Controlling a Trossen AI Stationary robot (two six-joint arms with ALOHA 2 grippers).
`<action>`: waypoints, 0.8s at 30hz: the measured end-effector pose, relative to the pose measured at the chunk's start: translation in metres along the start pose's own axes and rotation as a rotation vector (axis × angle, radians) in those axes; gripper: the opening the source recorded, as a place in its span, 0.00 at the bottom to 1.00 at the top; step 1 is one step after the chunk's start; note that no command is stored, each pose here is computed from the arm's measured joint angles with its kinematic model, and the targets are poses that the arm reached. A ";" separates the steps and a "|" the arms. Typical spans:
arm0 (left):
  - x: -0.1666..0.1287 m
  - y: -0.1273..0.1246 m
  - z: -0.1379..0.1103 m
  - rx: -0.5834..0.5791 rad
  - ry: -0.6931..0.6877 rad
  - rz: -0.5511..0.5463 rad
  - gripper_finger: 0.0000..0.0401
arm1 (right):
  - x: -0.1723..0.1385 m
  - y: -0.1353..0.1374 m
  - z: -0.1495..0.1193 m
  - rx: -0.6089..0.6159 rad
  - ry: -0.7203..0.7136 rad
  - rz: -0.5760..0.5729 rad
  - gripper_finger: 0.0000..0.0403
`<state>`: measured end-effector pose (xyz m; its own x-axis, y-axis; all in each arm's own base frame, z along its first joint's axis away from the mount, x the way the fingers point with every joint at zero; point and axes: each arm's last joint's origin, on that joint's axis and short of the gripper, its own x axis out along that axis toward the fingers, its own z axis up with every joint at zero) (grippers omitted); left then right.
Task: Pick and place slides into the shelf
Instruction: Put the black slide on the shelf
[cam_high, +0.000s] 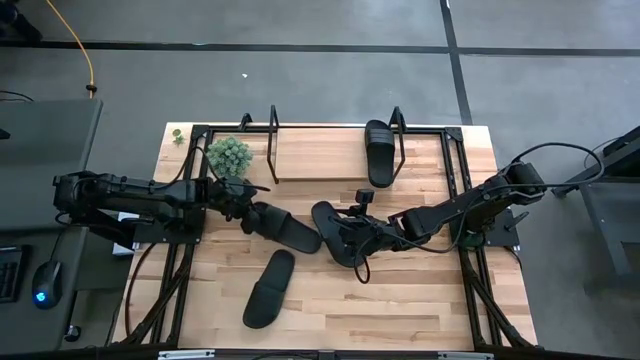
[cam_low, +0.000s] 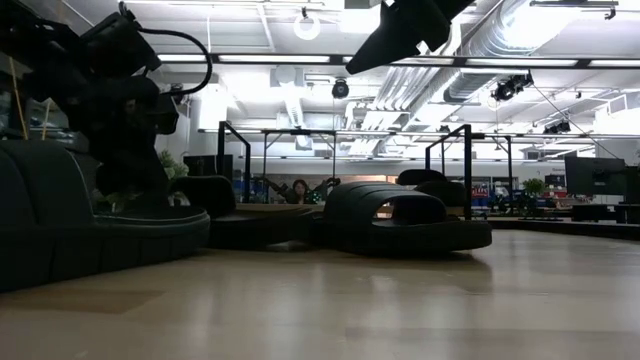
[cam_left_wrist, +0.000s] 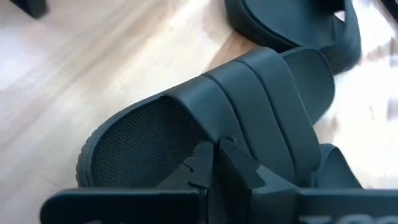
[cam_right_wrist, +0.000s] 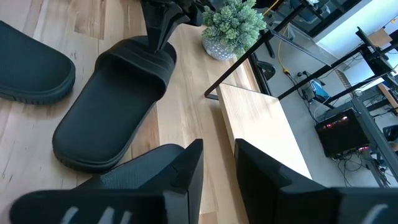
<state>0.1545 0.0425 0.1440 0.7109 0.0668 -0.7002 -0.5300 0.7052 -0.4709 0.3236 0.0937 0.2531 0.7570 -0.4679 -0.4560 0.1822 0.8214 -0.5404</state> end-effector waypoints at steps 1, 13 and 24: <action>-0.001 -0.001 0.001 0.006 -0.001 -0.002 0.03 | 0.000 0.000 0.000 0.000 0.000 0.000 0.20; -0.005 -0.010 0.011 0.055 -0.014 -0.070 0.01 | 0.000 0.000 -0.002 -0.008 0.012 0.002 0.20; -0.014 -0.013 0.013 0.071 -0.059 -0.110 0.00 | 0.000 0.001 -0.003 -0.018 0.021 0.019 0.20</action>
<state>0.1579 0.0416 0.1674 0.7900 0.0262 -0.6125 -0.4149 0.7583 -0.5028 0.3221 0.0934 0.2507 0.7472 -0.4587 -0.4809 0.1558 0.8244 -0.5442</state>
